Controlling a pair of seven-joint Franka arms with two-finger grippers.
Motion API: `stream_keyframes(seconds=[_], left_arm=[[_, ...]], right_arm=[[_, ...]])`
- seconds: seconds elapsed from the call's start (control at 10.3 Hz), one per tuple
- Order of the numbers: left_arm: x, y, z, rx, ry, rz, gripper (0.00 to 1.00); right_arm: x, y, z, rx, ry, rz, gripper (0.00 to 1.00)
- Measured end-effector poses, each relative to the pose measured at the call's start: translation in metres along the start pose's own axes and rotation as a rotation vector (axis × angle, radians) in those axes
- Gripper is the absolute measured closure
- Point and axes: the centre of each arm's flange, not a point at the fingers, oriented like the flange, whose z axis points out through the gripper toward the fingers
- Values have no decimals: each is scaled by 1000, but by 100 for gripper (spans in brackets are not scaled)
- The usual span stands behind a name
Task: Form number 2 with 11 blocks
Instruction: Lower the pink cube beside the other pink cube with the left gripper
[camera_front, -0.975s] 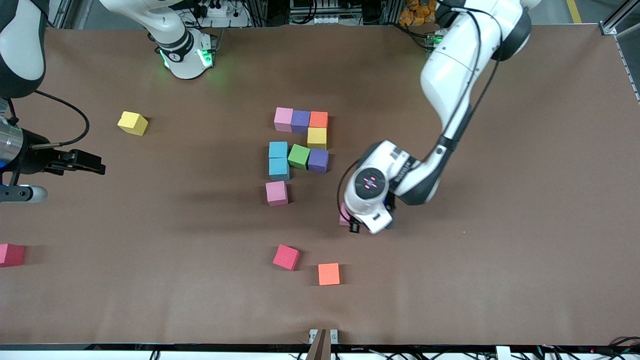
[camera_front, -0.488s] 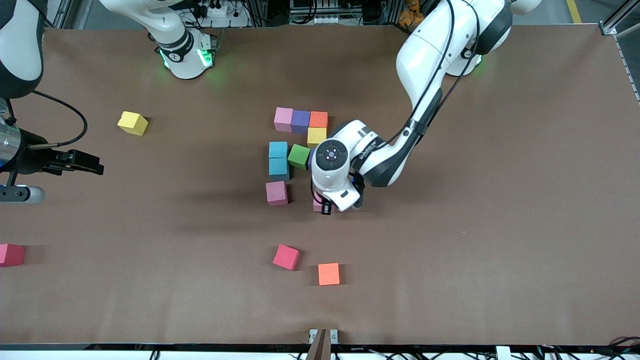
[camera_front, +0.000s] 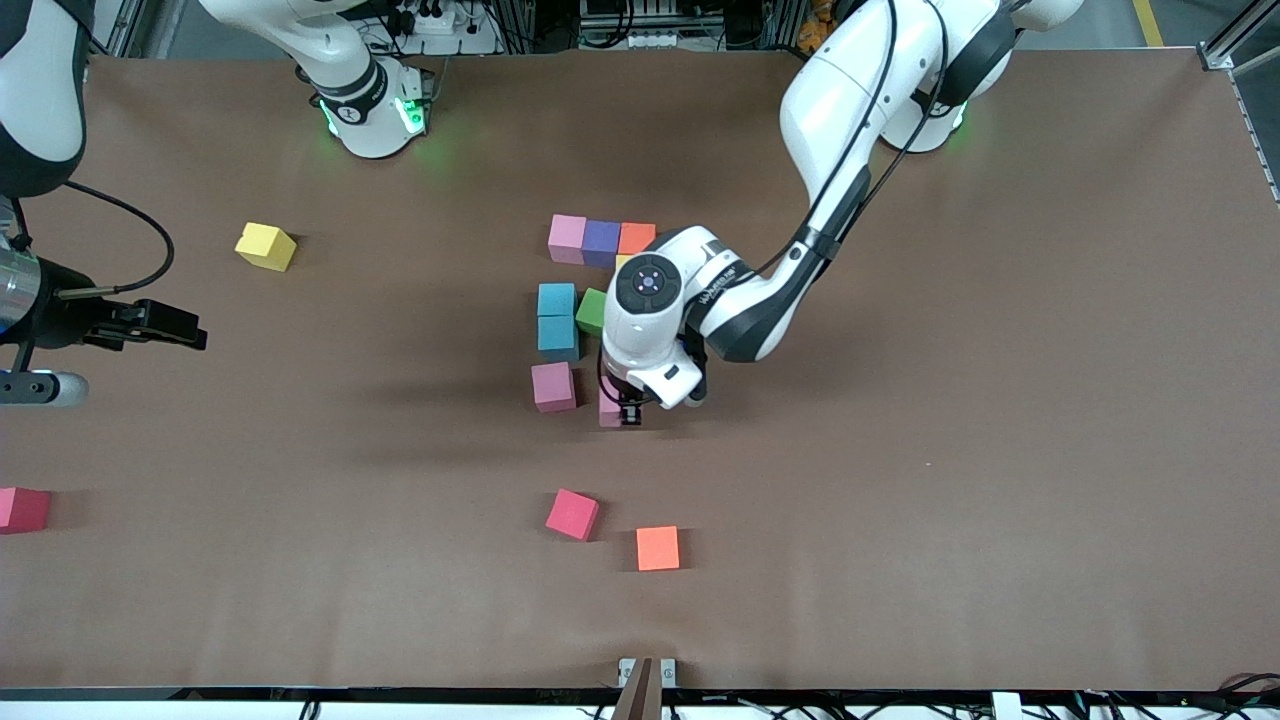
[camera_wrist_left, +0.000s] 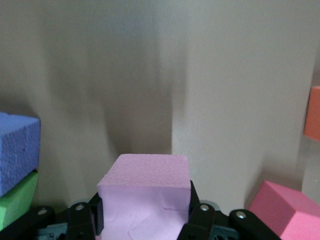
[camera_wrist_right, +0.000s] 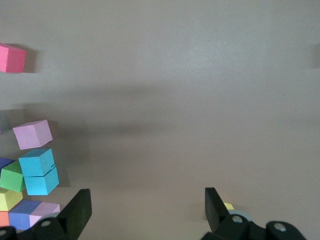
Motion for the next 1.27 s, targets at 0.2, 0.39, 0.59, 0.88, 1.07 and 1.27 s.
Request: stream_keyframes(seconds=[0.2, 0.39, 0.59, 0.88, 1.07, 1.27], left_arm=[[-9, -8, 3, -8, -7, 8, 41], [-10, -10, 8, -7, -8, 12, 41], [-9, -9, 12, -14, -14, 10, 41], [-12, -16, 23, -9, -12, 19, 41], [-16, -22, 28, -8, -13, 28, 41], [-16, -22, 31, -6, -10, 28, 41]], right_arm=[[0, 2, 0, 0, 0, 3, 0], [0, 3, 0, 1, 0, 5, 0], [0, 3, 0, 1, 0, 5, 0], [0, 3, 0, 1, 0, 5, 0], [0, 3, 0, 1, 0, 5, 0], [0, 3, 0, 1, 0, 5, 0]])
